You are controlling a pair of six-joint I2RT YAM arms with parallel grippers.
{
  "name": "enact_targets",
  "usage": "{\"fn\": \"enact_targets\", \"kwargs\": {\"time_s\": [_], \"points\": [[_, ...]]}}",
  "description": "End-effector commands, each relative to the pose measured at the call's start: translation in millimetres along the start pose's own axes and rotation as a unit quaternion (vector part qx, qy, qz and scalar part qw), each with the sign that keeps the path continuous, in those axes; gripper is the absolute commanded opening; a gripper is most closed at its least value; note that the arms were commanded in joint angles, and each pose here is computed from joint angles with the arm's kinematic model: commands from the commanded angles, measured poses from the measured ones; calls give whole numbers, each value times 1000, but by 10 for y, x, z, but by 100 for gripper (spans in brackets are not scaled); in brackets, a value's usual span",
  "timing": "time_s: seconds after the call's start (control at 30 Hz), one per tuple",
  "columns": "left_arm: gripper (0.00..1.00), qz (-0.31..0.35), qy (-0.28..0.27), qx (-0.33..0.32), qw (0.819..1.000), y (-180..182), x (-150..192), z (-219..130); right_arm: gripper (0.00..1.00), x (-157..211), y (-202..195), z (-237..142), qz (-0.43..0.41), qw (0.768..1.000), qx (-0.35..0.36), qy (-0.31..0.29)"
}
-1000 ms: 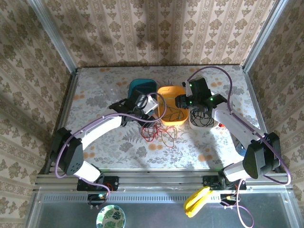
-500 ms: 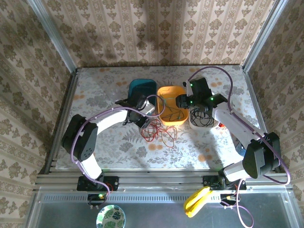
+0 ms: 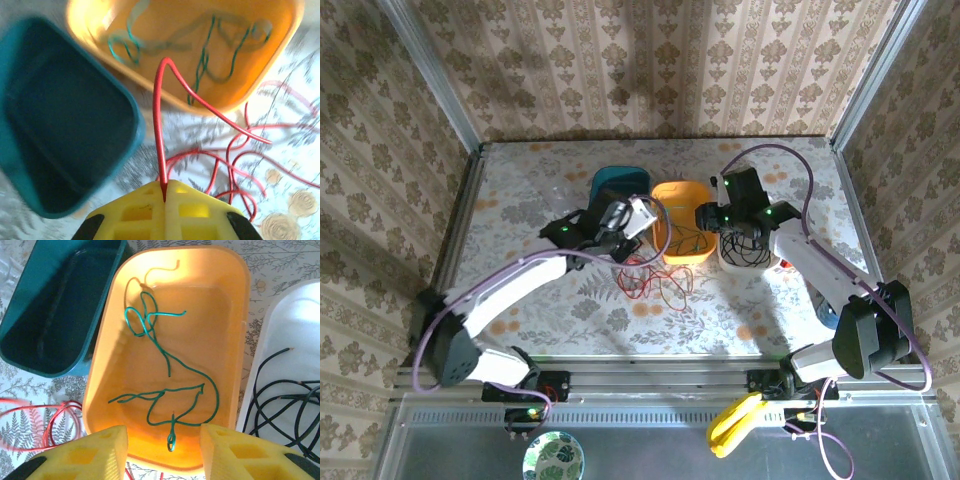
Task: Untangle the cables
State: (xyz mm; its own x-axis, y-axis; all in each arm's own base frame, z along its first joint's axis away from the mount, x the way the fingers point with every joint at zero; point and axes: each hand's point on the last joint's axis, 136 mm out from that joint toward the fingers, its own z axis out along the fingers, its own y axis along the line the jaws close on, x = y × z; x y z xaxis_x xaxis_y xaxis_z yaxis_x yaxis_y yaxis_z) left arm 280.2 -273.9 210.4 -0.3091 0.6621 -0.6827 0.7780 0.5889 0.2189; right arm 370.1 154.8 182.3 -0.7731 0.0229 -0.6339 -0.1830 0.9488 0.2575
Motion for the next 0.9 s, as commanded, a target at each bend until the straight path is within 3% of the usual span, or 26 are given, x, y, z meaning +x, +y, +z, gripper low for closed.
{"fn": "enact_targets", "kwargs": {"time_s": [0.0, 0.23, 0.37, 0.53, 0.8, 0.83, 0.87], "points": [[0, 14, -65, -41, 997, 199, -347, -402, 44, -130, -59, -83, 15, 999, 11, -32], [0, 31, -171, -134, 976, 590, -903, -1005, 44, -112, -77, -67, 20, 999, 10, -31], [0, -5, -195, -183, 963, 951, -1050, -993, 44, -89, -70, -56, 21, 999, 7, -27], [0, -94, -144, -207, 963, 1440, -802, -424, 44, -124, -6, -175, 12, 999, -8, -33], [0, -177, -74, -199, 961, 1638, -311, 766, 44, -74, -8, -242, -1, 1000, -7, -27], [2, -181, -64, -200, 961, 1645, -271, 852, 44, -68, -1, -248, -3, 1000, -8, -25], [18, -183, -56, -196, 962, 1628, -238, 937, 44, -73, 10, -258, -5, 1000, -10, -25]]}}
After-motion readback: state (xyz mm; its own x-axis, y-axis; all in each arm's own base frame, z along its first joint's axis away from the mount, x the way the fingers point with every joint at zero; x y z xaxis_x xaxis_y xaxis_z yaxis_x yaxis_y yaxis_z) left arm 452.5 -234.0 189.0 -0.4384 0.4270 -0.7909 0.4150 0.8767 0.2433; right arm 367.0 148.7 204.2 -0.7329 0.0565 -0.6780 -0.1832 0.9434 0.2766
